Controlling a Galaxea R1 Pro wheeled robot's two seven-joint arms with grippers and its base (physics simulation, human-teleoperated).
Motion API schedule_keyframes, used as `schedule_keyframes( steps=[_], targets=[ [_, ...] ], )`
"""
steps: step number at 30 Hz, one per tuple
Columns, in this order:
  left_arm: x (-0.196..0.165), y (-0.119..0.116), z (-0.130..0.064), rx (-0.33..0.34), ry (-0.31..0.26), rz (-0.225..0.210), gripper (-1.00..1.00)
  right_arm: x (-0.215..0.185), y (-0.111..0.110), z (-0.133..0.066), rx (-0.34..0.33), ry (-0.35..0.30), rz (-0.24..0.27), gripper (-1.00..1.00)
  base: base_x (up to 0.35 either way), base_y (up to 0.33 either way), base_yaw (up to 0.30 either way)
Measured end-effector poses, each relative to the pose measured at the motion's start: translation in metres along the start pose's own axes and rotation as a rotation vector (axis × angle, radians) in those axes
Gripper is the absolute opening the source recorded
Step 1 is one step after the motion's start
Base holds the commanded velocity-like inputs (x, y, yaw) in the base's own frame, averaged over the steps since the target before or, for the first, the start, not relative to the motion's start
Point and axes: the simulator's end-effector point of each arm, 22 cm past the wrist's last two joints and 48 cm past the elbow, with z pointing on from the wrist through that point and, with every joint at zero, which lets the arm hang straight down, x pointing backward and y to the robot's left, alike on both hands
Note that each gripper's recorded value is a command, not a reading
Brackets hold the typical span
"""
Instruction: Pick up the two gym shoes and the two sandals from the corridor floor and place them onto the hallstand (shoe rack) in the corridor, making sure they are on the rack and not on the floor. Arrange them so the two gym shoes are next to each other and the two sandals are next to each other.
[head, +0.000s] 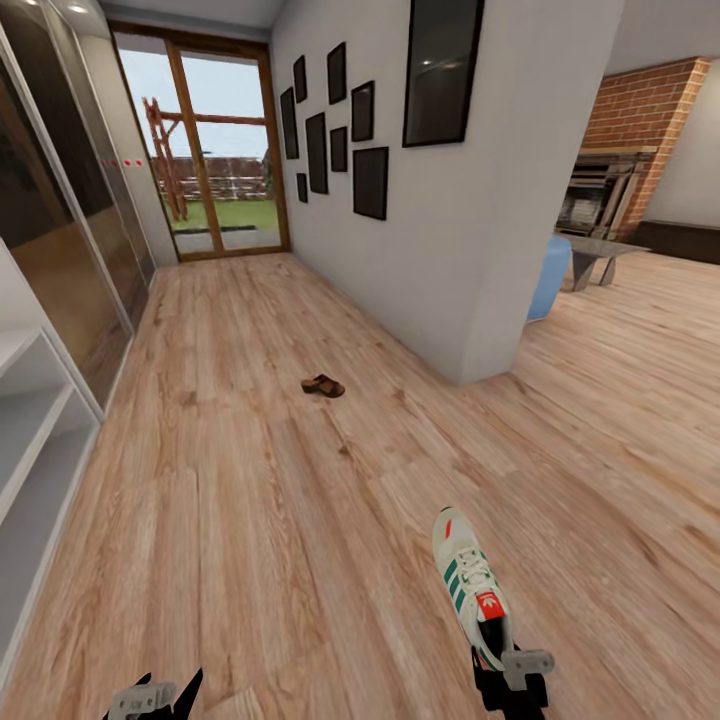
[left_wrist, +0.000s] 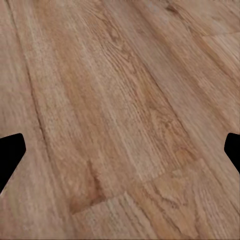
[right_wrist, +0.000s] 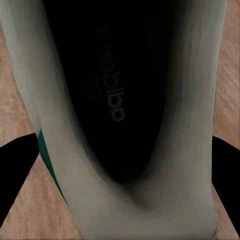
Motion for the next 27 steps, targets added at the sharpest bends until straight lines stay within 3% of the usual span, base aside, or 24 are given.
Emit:
schedule_keyframes(
  steps=[27],
  targets=[
    [-0.0001, -0.0014, 0.0001, 0.006, 0.000, 0.000, 1.00, 0.0000, 0.0004, 0.0000, -0.002, 0.000, -0.001, -1.00, 0.315, 0.162, 0.000]
  ],
)
